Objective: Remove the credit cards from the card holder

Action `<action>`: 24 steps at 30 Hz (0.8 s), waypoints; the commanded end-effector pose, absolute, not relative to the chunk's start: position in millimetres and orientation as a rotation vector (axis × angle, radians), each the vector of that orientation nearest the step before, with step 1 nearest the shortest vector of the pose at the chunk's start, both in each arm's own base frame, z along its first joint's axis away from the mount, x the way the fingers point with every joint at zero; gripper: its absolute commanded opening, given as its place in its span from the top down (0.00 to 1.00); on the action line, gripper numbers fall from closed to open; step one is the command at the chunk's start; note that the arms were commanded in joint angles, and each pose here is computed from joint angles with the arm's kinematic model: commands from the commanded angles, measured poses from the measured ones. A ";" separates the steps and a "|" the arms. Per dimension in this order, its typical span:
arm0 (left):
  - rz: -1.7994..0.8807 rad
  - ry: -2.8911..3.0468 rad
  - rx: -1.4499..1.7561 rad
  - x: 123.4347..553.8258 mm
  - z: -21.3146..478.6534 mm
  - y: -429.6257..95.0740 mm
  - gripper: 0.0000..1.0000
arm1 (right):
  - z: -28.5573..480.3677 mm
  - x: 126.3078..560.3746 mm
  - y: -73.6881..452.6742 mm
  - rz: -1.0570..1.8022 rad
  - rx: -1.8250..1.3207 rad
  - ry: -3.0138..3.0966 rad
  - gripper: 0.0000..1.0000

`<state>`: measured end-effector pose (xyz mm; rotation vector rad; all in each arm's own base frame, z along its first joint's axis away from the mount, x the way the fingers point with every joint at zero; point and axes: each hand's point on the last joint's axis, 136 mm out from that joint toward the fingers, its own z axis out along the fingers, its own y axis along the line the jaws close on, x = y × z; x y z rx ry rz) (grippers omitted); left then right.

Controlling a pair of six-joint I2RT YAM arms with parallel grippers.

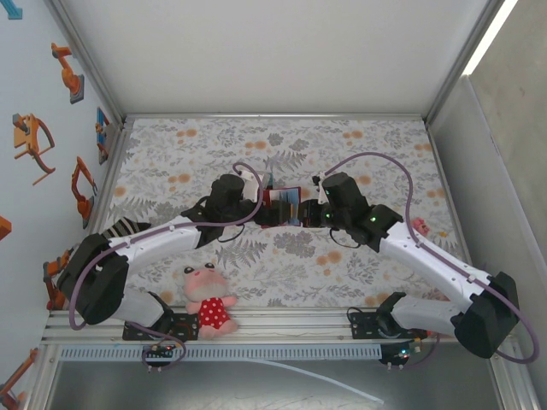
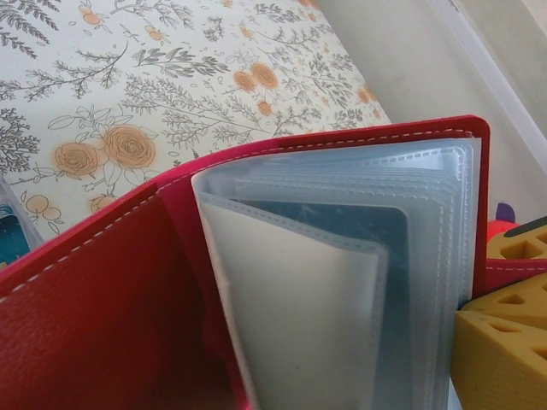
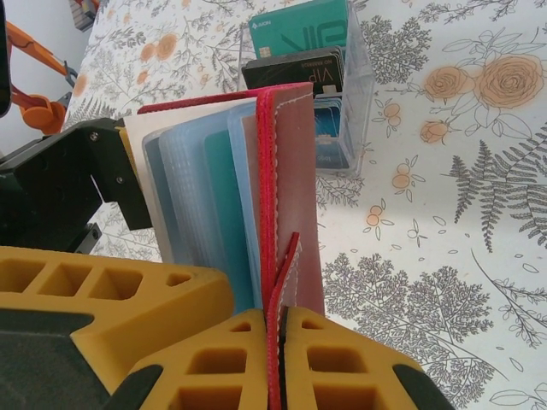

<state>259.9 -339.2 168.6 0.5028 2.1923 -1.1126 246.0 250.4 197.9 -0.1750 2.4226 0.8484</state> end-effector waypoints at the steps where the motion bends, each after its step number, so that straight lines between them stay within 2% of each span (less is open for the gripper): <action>1: -1.105 2.164 0.530 261.4 180.1 -342.6 0.06 | 223.2 248.9 251.1 0.869 -0.176 2.344 1.00; 10: -1.137 2.150 0.547 259.8 185.9 -346.7 0.07 | 230.9 248.4 249.8 0.868 -0.184 2.328 1.00; 13: -1.144 2.147 0.548 259.8 188.1 -348.1 0.15 | 232.0 248.7 251.1 0.876 -0.186 2.324 1.00; 19: -1.140 2.149 0.542 259.6 188.4 -346.4 0.22 | 233.7 247.7 249.8 0.879 -0.185 2.317 1.00; 24: -1.130 2.156 0.536 259.0 186.8 -344.0 0.48 | 235.7 246.8 249.0 0.887 -0.180 2.305 1.00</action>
